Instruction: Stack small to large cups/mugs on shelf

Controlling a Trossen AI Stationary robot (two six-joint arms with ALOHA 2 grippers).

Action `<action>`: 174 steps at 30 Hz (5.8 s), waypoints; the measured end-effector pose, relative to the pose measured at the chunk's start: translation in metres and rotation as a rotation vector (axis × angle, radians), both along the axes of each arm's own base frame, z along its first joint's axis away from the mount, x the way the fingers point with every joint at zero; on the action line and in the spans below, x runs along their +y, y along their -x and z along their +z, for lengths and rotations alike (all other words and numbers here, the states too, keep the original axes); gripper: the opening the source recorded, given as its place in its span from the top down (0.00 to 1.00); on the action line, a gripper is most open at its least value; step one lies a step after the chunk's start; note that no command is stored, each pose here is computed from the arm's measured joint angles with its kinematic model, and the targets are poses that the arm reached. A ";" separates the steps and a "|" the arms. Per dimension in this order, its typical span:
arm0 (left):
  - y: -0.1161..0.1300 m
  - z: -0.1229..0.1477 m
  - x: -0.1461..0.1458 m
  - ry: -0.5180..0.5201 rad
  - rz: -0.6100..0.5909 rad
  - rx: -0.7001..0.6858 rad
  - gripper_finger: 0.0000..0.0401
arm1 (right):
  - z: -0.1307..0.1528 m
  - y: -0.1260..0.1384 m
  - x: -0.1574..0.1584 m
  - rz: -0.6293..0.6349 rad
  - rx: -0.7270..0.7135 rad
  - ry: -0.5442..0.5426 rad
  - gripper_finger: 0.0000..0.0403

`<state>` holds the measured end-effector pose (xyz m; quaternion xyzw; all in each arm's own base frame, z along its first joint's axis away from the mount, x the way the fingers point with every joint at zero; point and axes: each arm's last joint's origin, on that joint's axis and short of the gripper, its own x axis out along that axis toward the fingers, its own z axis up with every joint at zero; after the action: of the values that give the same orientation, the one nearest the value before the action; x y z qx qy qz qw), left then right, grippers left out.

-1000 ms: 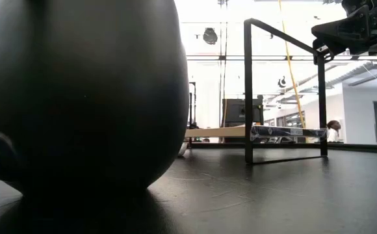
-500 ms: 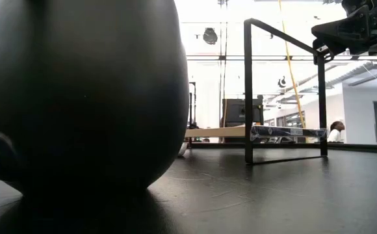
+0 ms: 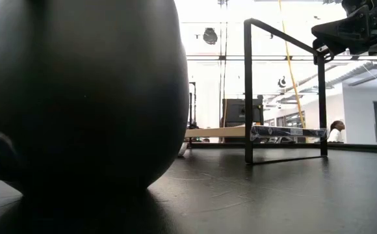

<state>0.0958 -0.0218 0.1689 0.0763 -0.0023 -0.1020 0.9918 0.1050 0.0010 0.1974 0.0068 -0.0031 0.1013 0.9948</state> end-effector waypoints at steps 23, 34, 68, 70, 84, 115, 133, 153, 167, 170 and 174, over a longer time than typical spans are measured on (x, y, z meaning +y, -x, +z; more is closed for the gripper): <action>0.000 0.000 0.000 0.000 0.000 0.000 0.95 | 0.000 0.000 0.000 0.000 0.000 0.000 1.00; 0.000 0.003 0.000 0.057 0.000 -0.017 0.95 | 0.000 0.000 0.000 0.000 0.000 0.000 1.00; 0.000 0.008 0.000 0.188 -0.007 -0.048 0.95 | 0.000 0.000 0.000 0.000 0.000 0.000 1.00; 0.000 0.009 0.000 0.207 -0.008 -0.050 0.95 | 0.000 0.000 0.000 0.000 0.000 0.000 1.00; 0.000 0.010 0.000 0.234 -0.010 -0.059 0.95 | 0.000 0.000 0.000 0.000 0.000 0.000 1.00; -0.009 0.015 -0.003 0.289 -0.030 -0.062 1.00 | 0.000 0.000 0.000 -0.004 -0.019 0.071 1.00; -0.055 0.066 -0.031 0.216 -0.135 0.020 1.00 | 0.000 0.000 0.000 -0.003 -0.016 0.061 1.00; -0.120 0.081 -0.069 0.237 -0.143 0.213 1.00 | 0.000 0.000 0.000 -0.004 -0.015 0.056 1.00; -0.188 0.102 -0.102 0.174 -0.121 0.523 1.00 | 0.000 0.000 0.000 -0.004 -0.015 0.070 1.00; -0.200 0.107 -0.108 0.147 -0.103 0.626 1.00 | 0.000 0.000 0.000 -0.004 -0.013 0.069 1.00; -0.214 0.113 -0.115 0.127 -0.070 0.755 1.00 | 0.000 0.000 0.000 -0.004 -0.011 0.058 1.00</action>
<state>0.3101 -0.1366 0.2822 -0.0284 0.3540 -0.1562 0.9217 0.1051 0.0008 0.1972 -0.0227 -0.0056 0.0995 0.9948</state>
